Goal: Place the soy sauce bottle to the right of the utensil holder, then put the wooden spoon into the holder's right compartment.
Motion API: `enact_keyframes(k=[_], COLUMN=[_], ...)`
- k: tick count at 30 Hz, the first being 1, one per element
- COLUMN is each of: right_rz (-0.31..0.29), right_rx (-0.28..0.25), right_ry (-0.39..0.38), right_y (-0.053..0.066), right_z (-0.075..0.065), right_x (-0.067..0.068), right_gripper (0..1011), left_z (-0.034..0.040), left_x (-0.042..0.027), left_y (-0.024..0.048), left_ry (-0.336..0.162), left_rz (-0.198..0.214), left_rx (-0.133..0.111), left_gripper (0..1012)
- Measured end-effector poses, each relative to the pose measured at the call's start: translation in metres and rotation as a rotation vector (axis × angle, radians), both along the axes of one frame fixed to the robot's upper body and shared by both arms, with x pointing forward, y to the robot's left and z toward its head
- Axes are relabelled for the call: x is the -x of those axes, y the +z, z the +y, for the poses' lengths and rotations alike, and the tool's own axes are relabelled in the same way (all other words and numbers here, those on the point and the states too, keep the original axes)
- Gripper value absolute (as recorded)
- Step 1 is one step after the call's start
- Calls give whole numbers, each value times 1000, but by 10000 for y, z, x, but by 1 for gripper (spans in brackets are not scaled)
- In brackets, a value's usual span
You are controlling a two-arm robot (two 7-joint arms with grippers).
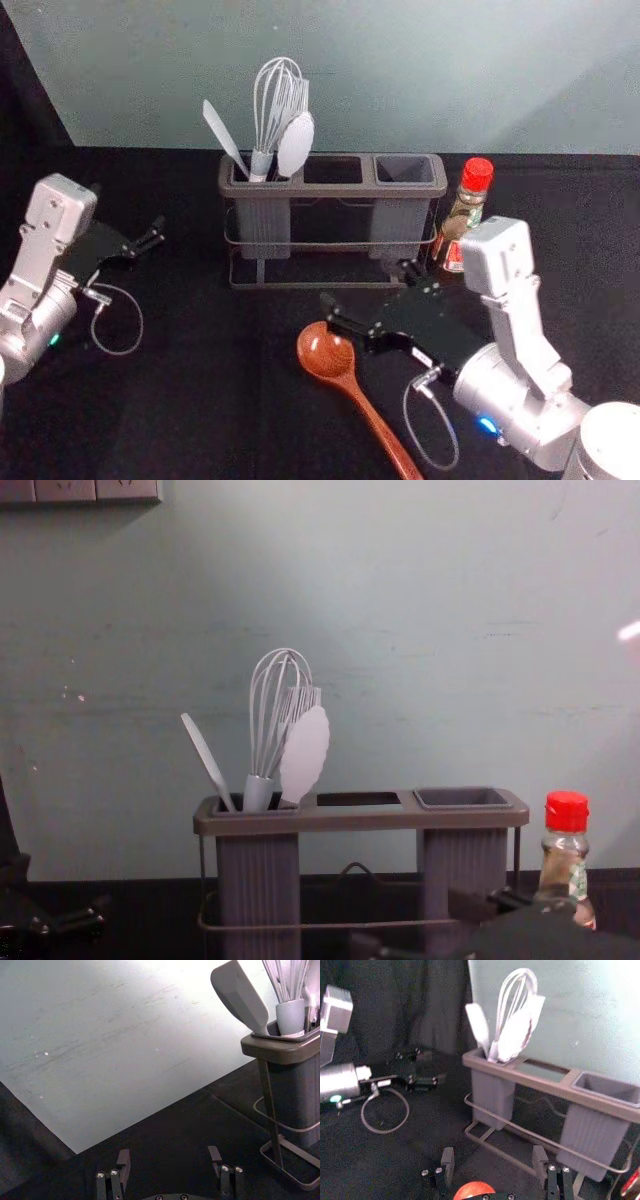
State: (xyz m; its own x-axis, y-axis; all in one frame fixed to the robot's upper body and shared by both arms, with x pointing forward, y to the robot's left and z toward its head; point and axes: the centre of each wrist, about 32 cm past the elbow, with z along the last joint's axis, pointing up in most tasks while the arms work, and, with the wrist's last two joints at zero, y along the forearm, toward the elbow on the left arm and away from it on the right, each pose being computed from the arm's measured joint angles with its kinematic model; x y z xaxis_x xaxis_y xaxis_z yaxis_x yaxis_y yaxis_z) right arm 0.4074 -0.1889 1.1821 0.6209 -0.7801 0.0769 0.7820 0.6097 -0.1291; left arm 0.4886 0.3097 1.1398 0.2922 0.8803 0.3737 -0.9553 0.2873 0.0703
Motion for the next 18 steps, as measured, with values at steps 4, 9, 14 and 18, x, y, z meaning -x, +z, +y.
enact_keyframes(k=[4, 9, 14, 18], right_rz=[53, 154, 229, 288], right_rx=[43, 104, 160, 201], right_ry=[2, -9, -12, -14], right_y=[87, 258, 421, 529], right_z=[76, 186, 272, 322], right_x=[5, -3, -32, -78], right_gripper=[1002, 1002, 1003, 1003], left_z=[0, 0, 0, 0], left_x=[0, 0, 0, 0], left_y=[0, 0, 0, 0], left_ry=[0, 0, 0, 0], left_rz=[0, 0, 0, 0], left_rx=[0, 0, 0, 0], left_gripper=[1011, 1011, 1011, 1011])
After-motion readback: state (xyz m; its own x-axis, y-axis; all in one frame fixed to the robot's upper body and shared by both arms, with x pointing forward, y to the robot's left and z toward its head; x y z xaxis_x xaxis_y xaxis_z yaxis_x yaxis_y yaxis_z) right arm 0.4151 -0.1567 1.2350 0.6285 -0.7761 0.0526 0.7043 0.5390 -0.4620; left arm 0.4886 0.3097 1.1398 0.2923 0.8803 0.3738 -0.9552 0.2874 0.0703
